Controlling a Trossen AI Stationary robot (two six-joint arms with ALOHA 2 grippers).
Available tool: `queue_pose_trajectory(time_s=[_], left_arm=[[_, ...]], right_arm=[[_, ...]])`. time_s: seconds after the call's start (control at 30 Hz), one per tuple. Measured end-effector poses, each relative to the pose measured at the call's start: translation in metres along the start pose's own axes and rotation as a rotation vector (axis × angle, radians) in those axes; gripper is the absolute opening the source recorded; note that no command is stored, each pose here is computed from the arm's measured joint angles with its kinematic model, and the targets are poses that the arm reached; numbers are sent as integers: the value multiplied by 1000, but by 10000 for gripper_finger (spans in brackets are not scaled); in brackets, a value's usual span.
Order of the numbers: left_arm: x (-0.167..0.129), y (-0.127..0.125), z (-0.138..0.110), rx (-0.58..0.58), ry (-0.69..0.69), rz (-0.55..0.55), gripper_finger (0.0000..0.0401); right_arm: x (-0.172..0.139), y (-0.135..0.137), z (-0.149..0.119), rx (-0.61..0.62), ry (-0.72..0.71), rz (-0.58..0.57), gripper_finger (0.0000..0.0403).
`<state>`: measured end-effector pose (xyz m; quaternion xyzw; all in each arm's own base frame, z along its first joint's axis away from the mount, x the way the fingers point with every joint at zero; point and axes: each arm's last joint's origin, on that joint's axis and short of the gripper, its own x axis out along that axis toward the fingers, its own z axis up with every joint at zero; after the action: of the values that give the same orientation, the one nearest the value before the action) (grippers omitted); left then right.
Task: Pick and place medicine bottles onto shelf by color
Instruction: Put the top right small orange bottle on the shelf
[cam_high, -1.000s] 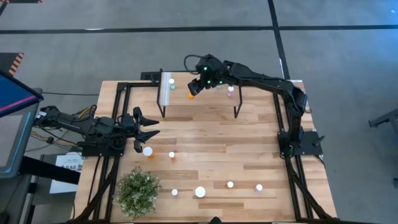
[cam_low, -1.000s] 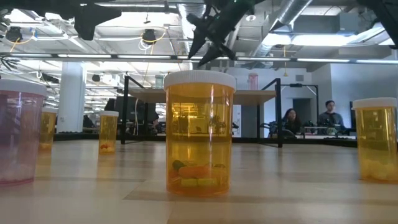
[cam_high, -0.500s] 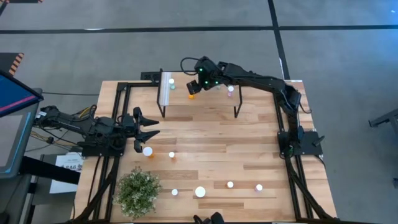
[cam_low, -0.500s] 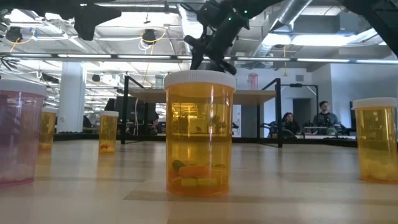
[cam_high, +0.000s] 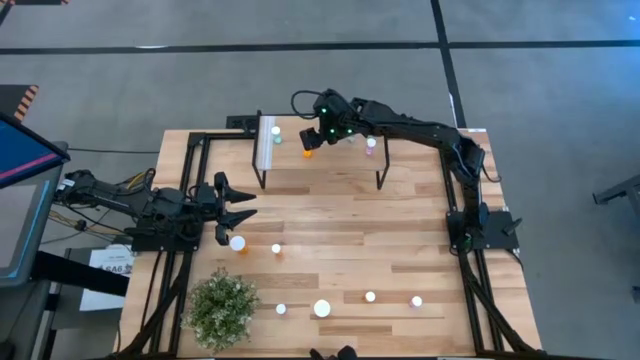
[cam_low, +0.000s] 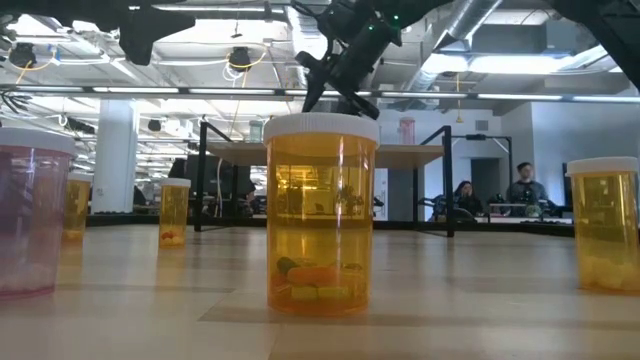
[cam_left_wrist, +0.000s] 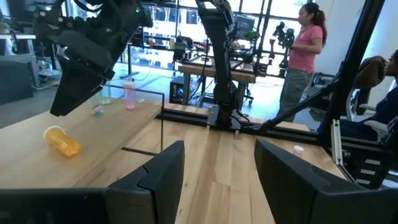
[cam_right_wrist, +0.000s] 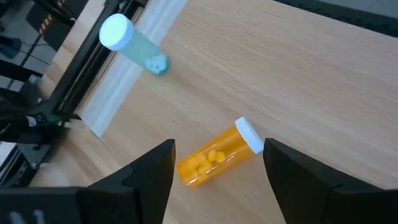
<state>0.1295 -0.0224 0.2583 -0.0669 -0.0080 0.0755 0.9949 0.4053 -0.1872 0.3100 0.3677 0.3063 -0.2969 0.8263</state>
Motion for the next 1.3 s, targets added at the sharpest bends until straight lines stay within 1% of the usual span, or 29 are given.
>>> queue_pose_trajectory(time_s=[0.4, 1.3], left_arm=[[0, 0, 0, -2, 0, 0, 183], [0, 0, 0, -3, 0, 0, 183]], right_arm=[[0, 1, 0, 16, -2, 3, 266], [0, 6, -3, 9, -5, 17, 266]])
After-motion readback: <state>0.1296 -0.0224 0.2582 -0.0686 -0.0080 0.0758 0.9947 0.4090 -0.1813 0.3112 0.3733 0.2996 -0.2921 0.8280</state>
